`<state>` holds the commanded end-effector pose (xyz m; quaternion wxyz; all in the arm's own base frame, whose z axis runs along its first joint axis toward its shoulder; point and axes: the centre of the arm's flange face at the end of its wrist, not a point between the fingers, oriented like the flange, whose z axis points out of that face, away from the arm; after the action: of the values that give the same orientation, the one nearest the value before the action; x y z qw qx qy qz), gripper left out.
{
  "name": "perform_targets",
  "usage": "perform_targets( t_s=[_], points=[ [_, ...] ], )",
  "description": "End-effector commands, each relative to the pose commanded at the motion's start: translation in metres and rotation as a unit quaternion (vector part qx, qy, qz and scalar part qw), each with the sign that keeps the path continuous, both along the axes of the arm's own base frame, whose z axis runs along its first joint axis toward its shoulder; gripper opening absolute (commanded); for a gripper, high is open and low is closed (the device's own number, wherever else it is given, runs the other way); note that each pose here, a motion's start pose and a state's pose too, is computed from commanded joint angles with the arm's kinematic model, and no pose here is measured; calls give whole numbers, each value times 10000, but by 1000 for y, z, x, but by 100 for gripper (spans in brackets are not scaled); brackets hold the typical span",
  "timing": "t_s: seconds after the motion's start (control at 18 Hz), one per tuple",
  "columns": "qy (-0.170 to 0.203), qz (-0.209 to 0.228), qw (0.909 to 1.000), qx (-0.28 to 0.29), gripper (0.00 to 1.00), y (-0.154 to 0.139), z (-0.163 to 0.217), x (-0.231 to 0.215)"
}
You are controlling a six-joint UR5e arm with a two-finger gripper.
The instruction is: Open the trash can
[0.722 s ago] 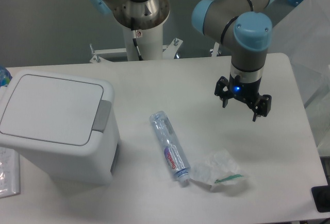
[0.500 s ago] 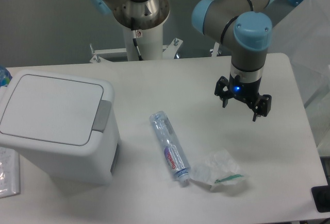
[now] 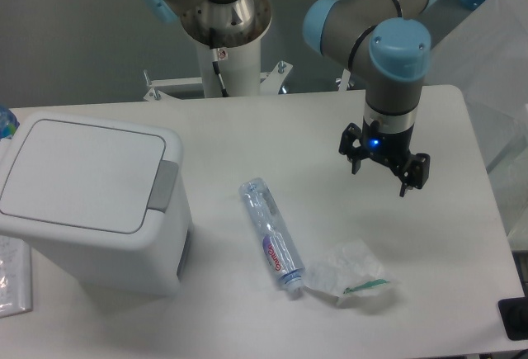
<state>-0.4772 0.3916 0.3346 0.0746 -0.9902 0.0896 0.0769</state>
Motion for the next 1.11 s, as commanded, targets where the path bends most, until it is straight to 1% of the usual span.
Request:
perform_targets(
  t_s=[0.11, 0.28, 0.39, 0.44, 0.61, 0.78, 0.89, 1.0, 1.11],
  points=[
    [-203, 478, 9979, 374, 100, 5, 5, 2],
    [-371, 983, 9917, 737, 100, 13, 18, 5],
    [-613, 1413, 9829, 1008, 100, 21, 22, 11],
    [-726, 1530, 9784, 1189, 100, 33, 29, 17],
    [-1079, 2033, 9595, 1624, 100, 53, 46, 26],
    [-1437, 2064, 9468, 2006, 100, 72, 56, 41],
    [-1691, 2030, 9376, 2261, 100, 77, 63, 46],
    [-1862, 2018, 9285, 2501, 100, 80, 80, 58],
    [-2065, 2161, 9177, 2615, 100, 83, 87, 64]
  ],
)
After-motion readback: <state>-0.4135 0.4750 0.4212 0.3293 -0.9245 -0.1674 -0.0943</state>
